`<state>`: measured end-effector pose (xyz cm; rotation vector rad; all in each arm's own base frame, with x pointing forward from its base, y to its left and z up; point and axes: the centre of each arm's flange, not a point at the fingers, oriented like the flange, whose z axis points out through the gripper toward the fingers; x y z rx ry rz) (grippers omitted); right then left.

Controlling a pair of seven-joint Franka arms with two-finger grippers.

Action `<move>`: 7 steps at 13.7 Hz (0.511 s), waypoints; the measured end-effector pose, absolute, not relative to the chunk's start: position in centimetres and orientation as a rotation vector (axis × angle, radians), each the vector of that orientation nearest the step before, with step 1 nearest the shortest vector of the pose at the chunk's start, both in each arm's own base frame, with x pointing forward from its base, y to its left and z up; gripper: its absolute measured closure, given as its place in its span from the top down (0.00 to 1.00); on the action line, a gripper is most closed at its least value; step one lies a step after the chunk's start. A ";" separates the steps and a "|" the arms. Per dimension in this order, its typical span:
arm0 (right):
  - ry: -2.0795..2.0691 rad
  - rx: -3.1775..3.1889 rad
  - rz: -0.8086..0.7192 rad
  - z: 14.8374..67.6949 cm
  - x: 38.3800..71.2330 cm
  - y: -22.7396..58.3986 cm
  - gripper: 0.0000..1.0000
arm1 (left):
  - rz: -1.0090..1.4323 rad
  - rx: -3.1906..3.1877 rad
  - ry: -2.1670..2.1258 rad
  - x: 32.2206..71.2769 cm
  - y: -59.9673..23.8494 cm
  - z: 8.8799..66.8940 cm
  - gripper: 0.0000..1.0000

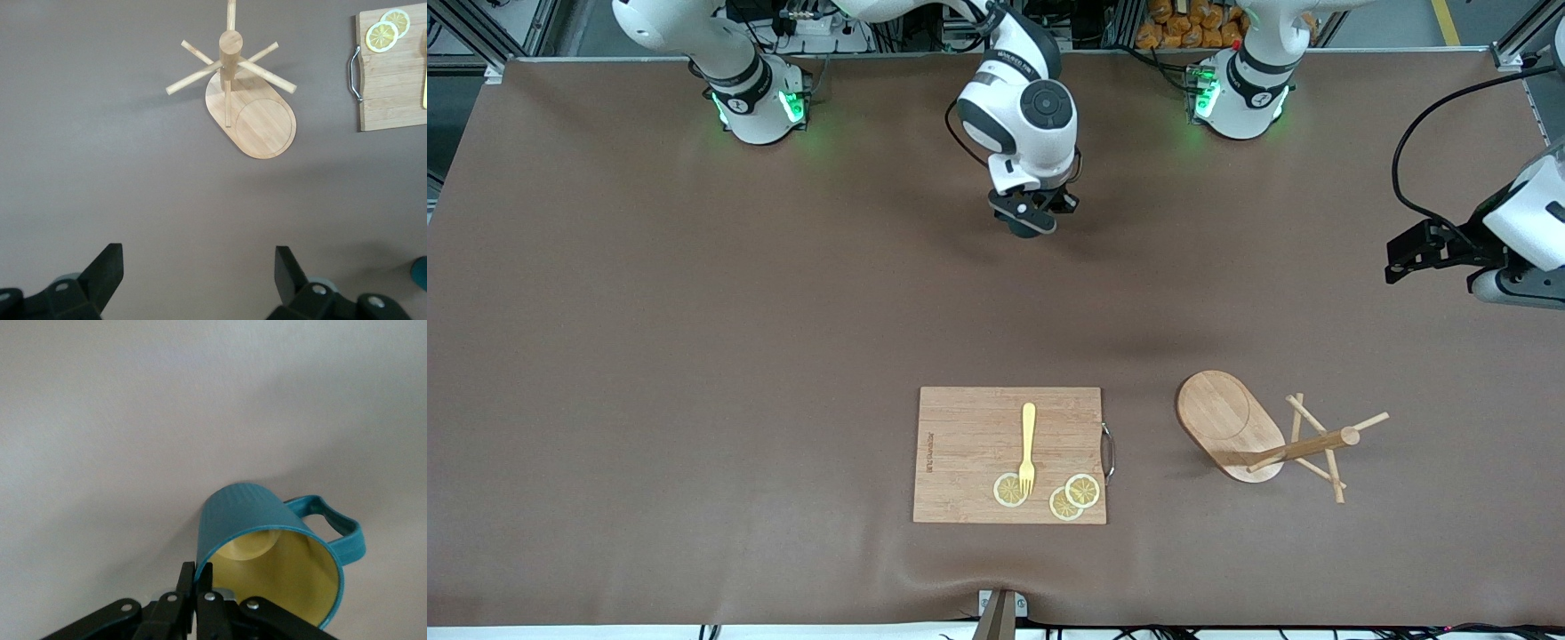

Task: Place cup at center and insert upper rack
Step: 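Carry the teal mug with the right gripper toward the table center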

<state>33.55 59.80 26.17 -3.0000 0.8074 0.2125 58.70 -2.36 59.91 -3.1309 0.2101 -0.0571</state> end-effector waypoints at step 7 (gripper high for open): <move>0.820 -2.996 0.189 26.3 34.8 59.3 0.11 | -0.060 -3.130 0.218 58.7 -2.5 60.0 1.00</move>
